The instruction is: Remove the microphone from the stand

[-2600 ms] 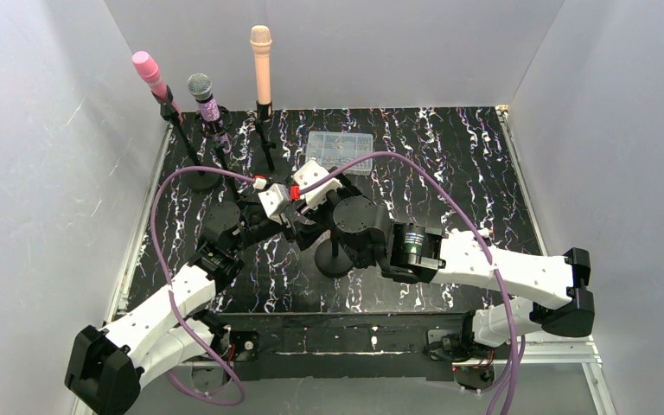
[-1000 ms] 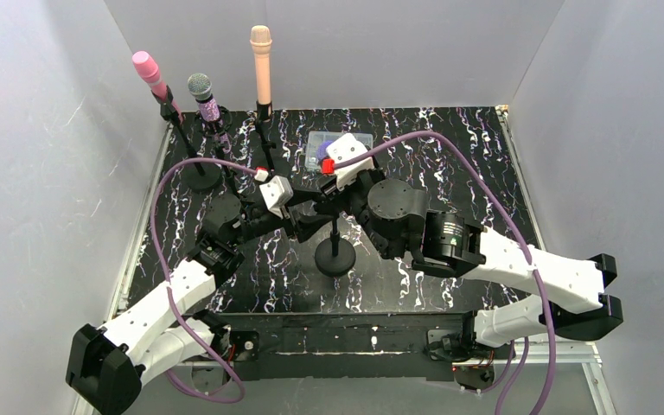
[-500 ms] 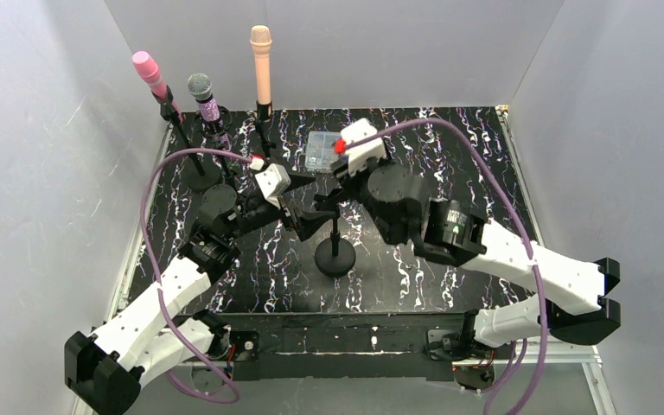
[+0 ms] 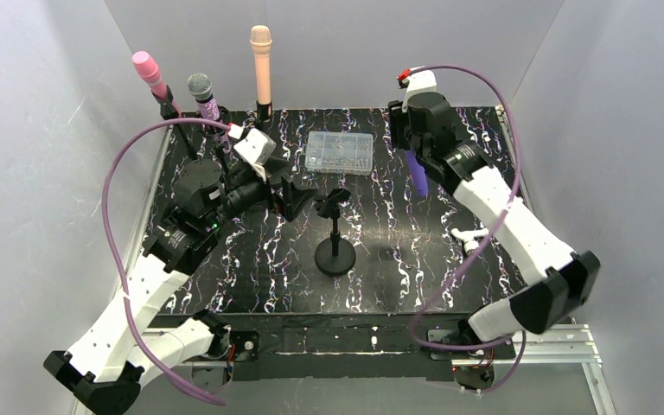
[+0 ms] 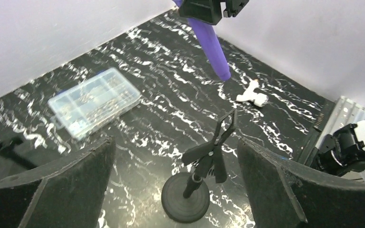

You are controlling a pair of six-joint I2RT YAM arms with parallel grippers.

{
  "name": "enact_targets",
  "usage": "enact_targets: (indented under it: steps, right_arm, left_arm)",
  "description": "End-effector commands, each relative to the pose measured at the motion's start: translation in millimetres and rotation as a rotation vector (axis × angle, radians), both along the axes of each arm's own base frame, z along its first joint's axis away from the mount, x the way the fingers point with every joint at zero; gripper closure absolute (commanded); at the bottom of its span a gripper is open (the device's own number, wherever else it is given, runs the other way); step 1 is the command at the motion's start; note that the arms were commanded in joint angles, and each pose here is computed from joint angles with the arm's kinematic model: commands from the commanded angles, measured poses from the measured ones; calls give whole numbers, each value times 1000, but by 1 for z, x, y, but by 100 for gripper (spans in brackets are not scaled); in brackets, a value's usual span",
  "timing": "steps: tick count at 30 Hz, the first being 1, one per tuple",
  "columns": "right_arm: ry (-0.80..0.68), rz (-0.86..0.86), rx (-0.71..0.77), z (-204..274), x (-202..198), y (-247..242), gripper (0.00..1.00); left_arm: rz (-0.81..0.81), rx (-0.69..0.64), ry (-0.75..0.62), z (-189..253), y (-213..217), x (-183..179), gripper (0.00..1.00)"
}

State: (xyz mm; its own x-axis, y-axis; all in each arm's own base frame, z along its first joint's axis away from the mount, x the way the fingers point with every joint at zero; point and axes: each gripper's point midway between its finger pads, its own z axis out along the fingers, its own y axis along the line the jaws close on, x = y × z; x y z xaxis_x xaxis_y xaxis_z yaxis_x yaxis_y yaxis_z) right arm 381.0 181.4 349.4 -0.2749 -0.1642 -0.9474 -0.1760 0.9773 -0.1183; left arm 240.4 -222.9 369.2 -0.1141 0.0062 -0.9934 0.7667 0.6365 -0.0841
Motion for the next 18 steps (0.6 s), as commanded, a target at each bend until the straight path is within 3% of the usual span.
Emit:
enact_targets:
  steps: [1, 10, 18]
  right_arm:
    - [86, 39, 147, -27, 47, 3, 80]
    - [350, -63, 140, -133, 141, -43, 83]
    - [458, -120, 124, -190, 197, -59, 82]
  left_arm:
    - [149, 70, 124, -18, 28, -1, 2]
    - [88, -16, 224, -16, 33, -42, 2]
    - [37, -41, 278, -20, 34, -64, 2]
